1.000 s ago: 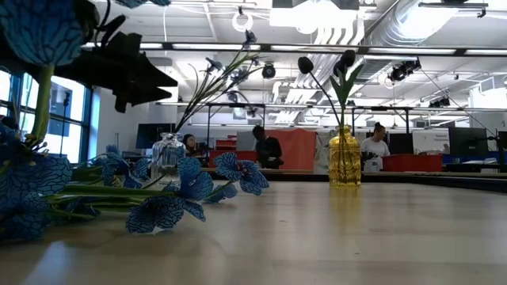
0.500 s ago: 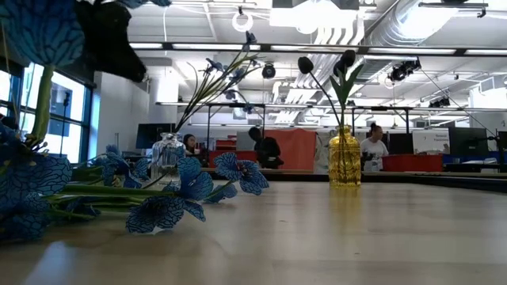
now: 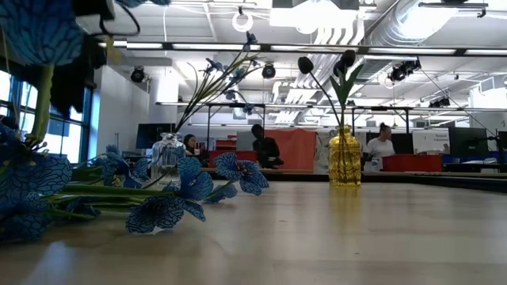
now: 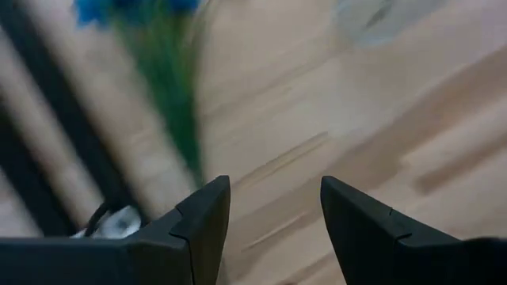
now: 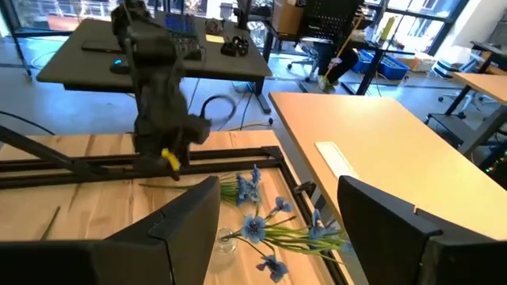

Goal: Sort flowers into vase by color
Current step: Put the top blue flowers into the transparent crystal vase

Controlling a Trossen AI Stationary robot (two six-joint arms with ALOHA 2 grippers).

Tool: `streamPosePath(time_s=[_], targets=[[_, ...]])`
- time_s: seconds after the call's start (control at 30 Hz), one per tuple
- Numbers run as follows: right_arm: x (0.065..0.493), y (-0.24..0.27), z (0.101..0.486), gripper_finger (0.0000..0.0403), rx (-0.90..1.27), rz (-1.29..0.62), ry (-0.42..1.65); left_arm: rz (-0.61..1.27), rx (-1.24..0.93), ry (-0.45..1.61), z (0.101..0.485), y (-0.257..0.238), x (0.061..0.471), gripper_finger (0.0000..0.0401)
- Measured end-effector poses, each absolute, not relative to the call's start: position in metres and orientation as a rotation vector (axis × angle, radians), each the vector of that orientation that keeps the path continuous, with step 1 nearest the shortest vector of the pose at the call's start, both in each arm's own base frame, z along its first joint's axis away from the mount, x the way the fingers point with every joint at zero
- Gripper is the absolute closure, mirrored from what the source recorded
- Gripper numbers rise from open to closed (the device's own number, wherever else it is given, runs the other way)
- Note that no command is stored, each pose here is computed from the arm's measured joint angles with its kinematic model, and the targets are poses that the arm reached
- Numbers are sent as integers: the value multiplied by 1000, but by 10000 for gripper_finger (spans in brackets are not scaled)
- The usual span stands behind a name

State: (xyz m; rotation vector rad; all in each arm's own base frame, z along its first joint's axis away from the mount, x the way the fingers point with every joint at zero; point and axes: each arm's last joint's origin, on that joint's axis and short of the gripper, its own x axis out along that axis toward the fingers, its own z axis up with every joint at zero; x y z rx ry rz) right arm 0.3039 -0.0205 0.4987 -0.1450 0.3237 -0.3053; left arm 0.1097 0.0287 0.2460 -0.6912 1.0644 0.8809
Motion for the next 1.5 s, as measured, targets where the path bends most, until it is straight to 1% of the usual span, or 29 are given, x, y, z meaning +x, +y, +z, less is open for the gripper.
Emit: streamPosePath(time_s=[0.07, 0.17, 0.3, 0.43, 0.6, 0.77, 1.03, 1.27, 1.5], targets=[[304, -23, 498, 151, -145, -313, 330, 931, -689, 1130, 236, 30, 113, 215], [303, -28, 498, 151, -140, -325, 331, 983, -678, 1175, 221, 36, 121, 215], [303, -32, 498, 151, -128, -340, 331, 1012, -635, 1286, 200, 47, 129, 215], [303, -34, 498, 151, -115, -348, 332, 1054, -636, 1377, 185, 61, 131, 215], [302, -34, 497, 151, -116, -344, 345, 1078, -660, 1384, 173, 76, 133, 215], [302, -34, 495, 151, -108, -345, 364, 1110, -737, 1378, 168, 88, 133, 215], [301, -34, 494, 151, -111, -344, 373, 1146, -742, 1372, 155, 109, 136, 215], [300, -33, 491, 151, -113, -342, 406, 1139, -764, 1471, 142, 117, 134, 215], [299, -33, 487, 151, -96, -344, 442, 1140, -770, 1497, 138, 118, 135, 215]])
